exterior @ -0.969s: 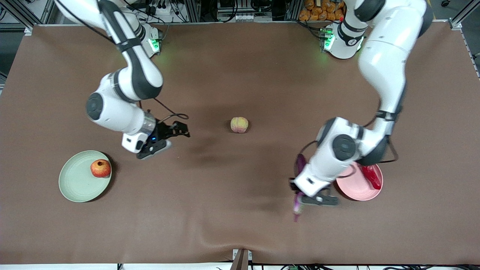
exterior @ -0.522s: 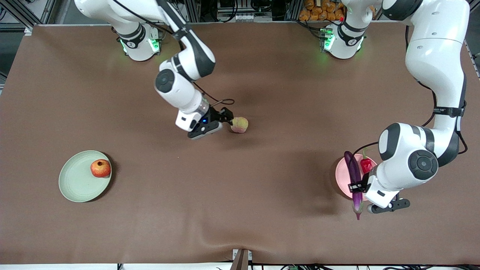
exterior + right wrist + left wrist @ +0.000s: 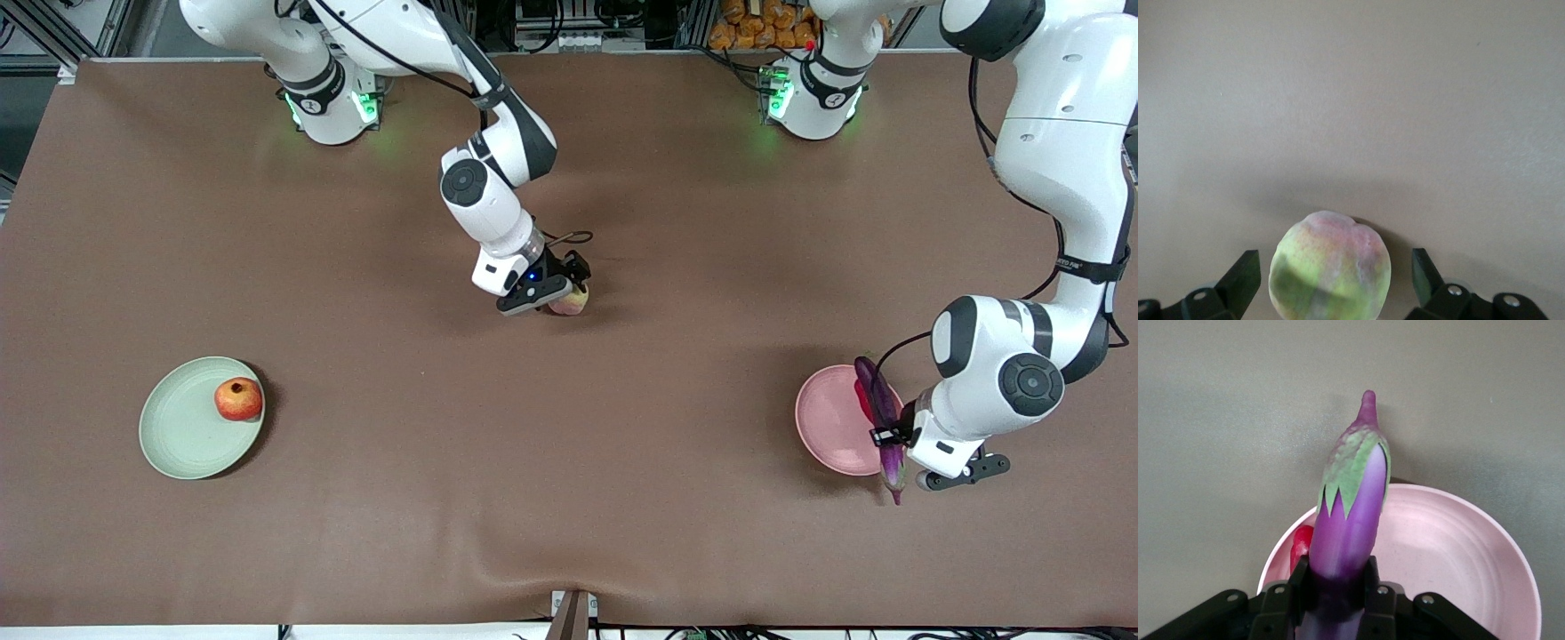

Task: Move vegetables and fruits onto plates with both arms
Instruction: 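Lower the eggplant onto the pink plate while the right gripper grasps the pear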

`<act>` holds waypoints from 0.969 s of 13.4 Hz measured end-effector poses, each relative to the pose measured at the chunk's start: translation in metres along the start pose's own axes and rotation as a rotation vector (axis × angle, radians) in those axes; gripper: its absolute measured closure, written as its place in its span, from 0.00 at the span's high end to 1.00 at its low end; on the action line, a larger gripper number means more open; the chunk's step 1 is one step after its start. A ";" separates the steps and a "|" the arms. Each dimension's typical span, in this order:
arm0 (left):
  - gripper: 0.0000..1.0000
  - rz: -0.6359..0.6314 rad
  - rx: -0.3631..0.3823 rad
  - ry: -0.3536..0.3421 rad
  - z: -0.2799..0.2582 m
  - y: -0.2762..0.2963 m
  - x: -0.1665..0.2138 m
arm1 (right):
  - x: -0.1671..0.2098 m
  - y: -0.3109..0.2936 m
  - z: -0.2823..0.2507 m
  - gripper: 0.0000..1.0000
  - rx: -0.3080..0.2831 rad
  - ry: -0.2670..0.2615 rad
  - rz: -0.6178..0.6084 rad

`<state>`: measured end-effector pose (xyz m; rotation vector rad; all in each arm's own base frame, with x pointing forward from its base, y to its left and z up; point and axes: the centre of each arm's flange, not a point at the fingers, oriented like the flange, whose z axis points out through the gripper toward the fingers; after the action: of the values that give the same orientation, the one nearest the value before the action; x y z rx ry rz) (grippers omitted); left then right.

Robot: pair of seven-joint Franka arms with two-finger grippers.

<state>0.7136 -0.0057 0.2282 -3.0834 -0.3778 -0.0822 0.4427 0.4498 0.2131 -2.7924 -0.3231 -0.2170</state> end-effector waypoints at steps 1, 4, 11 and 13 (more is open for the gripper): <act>0.35 -0.011 -0.001 0.001 -0.001 0.005 -0.002 | -0.003 -0.001 0.004 1.00 -0.004 -0.007 -0.001; 0.35 -0.041 -0.005 0.005 -0.006 0.037 -0.012 | -0.013 -0.005 0.017 1.00 -0.016 -0.025 0.009; 0.35 -0.027 0.098 0.052 -0.001 0.064 -0.031 | -0.007 -0.004 0.015 0.84 -0.028 0.016 0.032; 0.42 -0.029 0.098 0.052 -0.001 0.065 -0.031 | 0.019 0.015 -0.008 0.84 -0.039 0.073 0.065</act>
<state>0.6990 -0.0758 0.2261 -2.9735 -0.4112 -0.1408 0.4642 0.4370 0.2192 -2.8195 -0.2129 -0.3121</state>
